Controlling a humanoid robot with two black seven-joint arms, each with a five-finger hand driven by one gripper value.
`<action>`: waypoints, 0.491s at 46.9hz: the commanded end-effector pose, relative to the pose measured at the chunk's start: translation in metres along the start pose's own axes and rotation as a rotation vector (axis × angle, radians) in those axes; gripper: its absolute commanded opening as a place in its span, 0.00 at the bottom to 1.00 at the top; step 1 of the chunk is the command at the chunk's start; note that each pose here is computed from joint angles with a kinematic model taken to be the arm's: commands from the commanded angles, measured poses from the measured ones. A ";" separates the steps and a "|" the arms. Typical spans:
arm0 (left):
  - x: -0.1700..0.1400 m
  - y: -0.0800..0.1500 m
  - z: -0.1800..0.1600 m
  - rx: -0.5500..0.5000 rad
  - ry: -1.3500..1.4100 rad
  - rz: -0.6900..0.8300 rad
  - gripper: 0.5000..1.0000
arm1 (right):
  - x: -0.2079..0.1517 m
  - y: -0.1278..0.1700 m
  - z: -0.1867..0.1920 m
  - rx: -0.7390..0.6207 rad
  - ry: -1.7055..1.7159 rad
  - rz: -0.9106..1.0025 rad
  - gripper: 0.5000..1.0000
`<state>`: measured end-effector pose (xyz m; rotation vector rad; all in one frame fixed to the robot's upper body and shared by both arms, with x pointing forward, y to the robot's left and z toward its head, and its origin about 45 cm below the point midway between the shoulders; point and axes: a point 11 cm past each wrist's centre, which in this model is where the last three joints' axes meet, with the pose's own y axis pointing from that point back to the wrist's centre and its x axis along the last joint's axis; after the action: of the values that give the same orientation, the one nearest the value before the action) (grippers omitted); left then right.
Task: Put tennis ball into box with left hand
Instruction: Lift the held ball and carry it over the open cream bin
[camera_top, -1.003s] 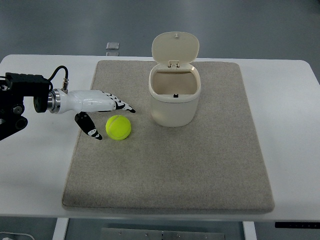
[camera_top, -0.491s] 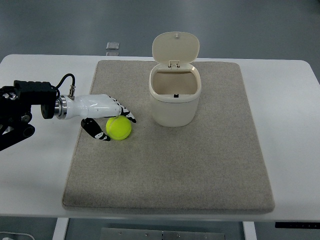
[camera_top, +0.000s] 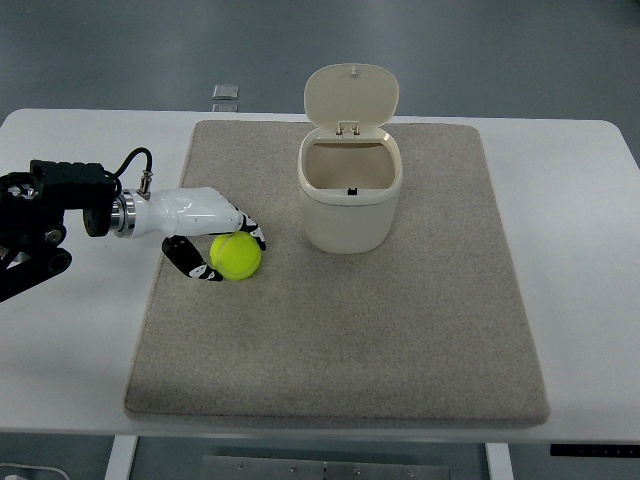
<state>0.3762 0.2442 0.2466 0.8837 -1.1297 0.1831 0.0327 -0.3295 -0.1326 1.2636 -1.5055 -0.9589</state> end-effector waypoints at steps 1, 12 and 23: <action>0.011 0.005 -0.001 0.003 -0.016 0.038 0.00 | 0.000 0.000 0.000 0.000 0.000 0.000 0.88; 0.060 0.035 0.008 -0.040 -0.165 0.256 0.00 | 0.000 0.000 -0.001 0.001 0.000 0.000 0.88; 0.092 0.041 0.021 -0.056 -0.356 0.341 0.00 | 0.000 0.000 0.000 0.000 0.000 0.000 0.88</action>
<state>0.3795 0.2367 0.3413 0.6897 -1.5432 0.3001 0.0326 -0.3295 -0.1326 1.2635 -1.5054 -0.9590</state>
